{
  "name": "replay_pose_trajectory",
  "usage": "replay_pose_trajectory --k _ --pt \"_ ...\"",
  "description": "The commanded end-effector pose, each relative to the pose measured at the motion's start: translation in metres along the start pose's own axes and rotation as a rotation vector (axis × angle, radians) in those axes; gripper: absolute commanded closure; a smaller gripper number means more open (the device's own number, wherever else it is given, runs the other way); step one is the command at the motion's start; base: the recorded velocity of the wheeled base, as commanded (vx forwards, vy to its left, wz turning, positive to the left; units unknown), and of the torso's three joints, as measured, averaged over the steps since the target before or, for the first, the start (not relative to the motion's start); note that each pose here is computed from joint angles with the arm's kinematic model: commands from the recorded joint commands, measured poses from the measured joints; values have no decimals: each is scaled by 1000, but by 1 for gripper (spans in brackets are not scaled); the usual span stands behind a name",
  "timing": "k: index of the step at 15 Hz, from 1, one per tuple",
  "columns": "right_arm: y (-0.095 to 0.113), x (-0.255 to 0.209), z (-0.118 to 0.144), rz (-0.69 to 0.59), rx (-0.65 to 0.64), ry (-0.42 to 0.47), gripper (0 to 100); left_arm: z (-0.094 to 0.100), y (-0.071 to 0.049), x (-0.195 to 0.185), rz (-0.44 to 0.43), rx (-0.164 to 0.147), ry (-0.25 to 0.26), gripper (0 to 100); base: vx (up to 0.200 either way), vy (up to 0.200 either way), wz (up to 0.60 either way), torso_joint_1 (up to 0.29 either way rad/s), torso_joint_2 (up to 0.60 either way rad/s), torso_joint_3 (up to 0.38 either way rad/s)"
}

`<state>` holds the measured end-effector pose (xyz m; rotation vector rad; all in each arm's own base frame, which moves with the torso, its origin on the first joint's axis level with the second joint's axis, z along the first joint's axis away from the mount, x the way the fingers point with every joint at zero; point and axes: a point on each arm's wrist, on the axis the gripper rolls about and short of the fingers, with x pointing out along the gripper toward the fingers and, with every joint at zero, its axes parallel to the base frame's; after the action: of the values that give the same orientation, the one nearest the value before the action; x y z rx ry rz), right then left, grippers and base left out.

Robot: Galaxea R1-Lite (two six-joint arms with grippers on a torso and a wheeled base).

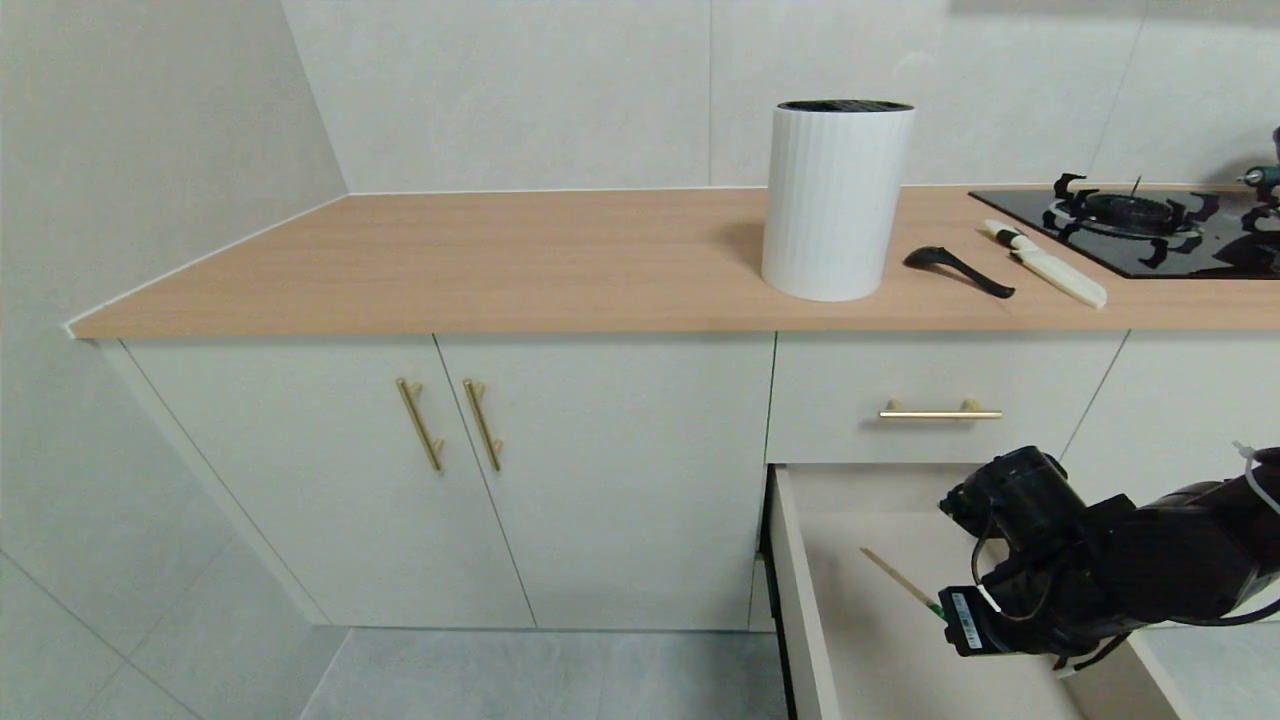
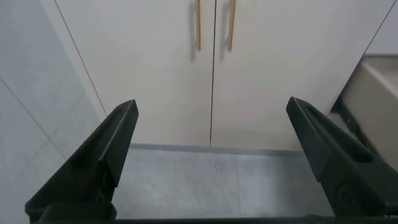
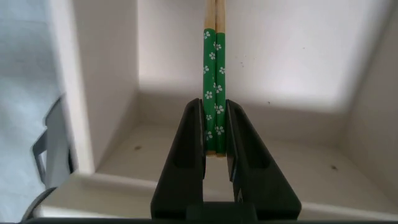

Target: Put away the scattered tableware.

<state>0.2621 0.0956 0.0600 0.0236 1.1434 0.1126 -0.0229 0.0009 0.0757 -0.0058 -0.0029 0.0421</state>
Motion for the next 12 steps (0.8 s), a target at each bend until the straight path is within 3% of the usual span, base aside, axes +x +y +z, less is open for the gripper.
replay_pose_trajectory --k 1,8,12 --pt "0 1 -1 -1 -2 5 100 0 0 0 1 0 0 0 0 0 0 -149 456 310" --pt "0 1 1 3 0 -23 100 0 0 0 1 0 0 0 0 0 0 -113 424 311" --pt "2 -1 12 -7 8 -154 100 0 0 0 1 -2 0 0 0 0 0 -24 76 52"
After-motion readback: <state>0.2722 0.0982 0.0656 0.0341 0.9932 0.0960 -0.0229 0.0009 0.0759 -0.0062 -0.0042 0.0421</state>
